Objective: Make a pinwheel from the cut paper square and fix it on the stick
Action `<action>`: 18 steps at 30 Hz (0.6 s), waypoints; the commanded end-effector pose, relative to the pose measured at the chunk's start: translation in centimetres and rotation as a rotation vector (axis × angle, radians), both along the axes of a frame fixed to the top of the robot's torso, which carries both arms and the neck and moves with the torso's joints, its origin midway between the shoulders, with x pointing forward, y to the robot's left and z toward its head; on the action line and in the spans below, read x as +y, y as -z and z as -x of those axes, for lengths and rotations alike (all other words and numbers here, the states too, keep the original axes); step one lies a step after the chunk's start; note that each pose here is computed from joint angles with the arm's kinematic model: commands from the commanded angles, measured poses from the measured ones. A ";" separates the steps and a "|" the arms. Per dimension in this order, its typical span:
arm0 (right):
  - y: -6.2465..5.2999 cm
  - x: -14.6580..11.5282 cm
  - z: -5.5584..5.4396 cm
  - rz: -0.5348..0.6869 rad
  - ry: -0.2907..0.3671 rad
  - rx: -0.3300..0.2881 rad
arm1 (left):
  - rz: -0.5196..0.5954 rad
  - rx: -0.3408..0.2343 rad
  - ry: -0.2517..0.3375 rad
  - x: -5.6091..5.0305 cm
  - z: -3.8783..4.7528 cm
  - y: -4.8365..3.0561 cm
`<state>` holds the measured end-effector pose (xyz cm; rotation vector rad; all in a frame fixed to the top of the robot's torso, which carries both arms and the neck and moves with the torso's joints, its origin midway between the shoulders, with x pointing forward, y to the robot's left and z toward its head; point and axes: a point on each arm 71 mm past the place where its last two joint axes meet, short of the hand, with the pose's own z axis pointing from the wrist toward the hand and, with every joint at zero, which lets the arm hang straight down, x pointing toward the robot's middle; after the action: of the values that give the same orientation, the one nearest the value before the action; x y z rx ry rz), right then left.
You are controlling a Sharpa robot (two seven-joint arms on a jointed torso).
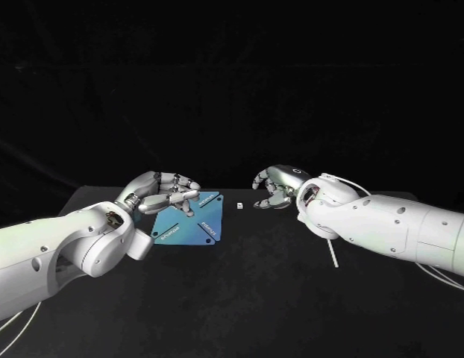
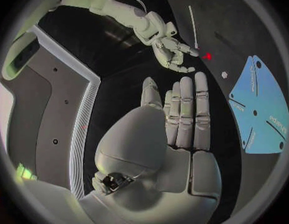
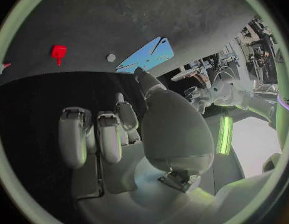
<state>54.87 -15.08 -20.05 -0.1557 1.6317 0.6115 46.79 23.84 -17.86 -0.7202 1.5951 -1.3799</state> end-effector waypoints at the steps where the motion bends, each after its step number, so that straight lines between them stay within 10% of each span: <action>1: 0.6 0.1 -0.6 0.021 0.051 0.042 | 0.035 -0.010 0.034 -0.5 0.27 -0.70; 18: 1.3 1.2 -2.1 0.030 0.077 0.100 | 0.187 -0.043 -0.016 1.1 -0.36 -4.87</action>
<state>57.01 -14.02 -21.04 -0.0827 1.6971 0.5469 47.24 25.16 -13.28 -0.7766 1.4620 -1.4832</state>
